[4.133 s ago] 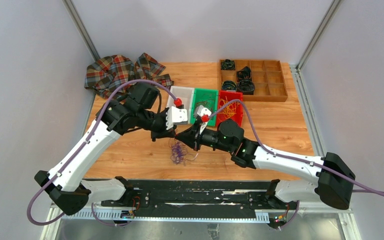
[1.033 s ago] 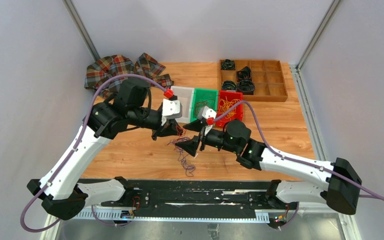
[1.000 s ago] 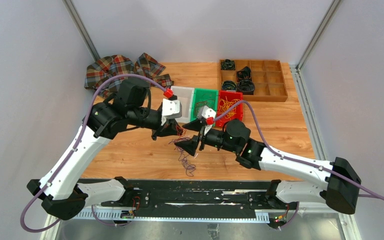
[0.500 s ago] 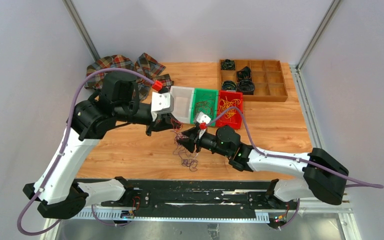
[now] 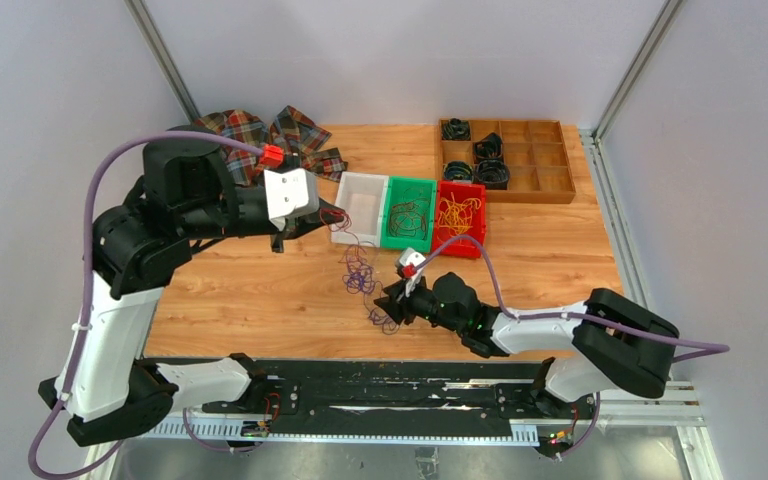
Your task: Untangle the cables
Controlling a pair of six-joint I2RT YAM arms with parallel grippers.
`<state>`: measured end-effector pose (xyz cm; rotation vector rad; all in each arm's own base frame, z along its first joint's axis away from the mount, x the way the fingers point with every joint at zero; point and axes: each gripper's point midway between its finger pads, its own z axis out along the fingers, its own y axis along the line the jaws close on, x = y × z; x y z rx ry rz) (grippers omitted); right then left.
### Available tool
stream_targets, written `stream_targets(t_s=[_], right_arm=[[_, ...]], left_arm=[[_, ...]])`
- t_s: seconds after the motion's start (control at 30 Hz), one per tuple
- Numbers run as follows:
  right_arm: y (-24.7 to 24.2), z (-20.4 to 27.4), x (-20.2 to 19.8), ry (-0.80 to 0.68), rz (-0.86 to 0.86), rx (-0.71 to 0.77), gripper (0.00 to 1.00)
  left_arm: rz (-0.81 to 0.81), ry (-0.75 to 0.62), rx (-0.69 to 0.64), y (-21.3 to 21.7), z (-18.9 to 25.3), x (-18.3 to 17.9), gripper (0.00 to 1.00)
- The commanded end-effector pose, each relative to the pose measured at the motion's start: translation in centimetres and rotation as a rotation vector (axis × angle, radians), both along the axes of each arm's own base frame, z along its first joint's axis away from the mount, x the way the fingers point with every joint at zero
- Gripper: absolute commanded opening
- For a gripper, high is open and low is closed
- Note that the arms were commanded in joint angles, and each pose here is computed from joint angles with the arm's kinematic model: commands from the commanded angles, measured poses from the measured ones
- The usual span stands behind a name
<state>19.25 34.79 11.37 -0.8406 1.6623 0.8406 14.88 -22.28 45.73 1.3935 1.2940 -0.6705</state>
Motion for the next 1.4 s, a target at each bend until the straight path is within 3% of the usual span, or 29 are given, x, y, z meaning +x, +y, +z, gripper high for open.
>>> stream_targets(t_s=[0.0,0.13,0.2,0.3,0.47,0.73,1.1,1.37], right_arm=[[-1.2,-2.1,0.4,0.024,-0.069,-0.013,0.35],[-2.1,-3.1,0.2,0.032,-0.091,-0.024,0.34],[-2.3,-2.1,0.3,0.011,-0.095,-0.02,0.43],[-2.4,2.6,0.8,-0.057,-0.107,0.034,0.59],[-1.2,12.5,-0.5,-0.186,0.004,0.172,0.73],[1.2,20.9,-1.6,-0.307,0.133,0.256,0.74],[5.0,23.8,-0.4,-0.35,0.174,0.319,0.76],[6.3,18.0,1.1,-0.28,0.141,0.242,0.54]], left_arm=[[0.066,-0.116,-0.025,1.0,2.9,1.0,0.01],[0.1,-0.166,-0.036,1.6,4.2,1.2,0.01],[0.091,-0.159,-0.026,1.5,3.6,1.1,0.01],[0.085,-0.141,-0.008,1.5,2.5,1.0,0.0],[0.05,-0.078,0.015,1.0,0.4,0.6,0.0],[0.012,-0.014,0.015,0.4,-0.8,0.0,0.0],[-0.039,0.036,-0.018,-0.3,-0.2,-1.0,0.0],[-0.046,0.029,-0.059,-0.1,1.5,-1.7,0.0]])
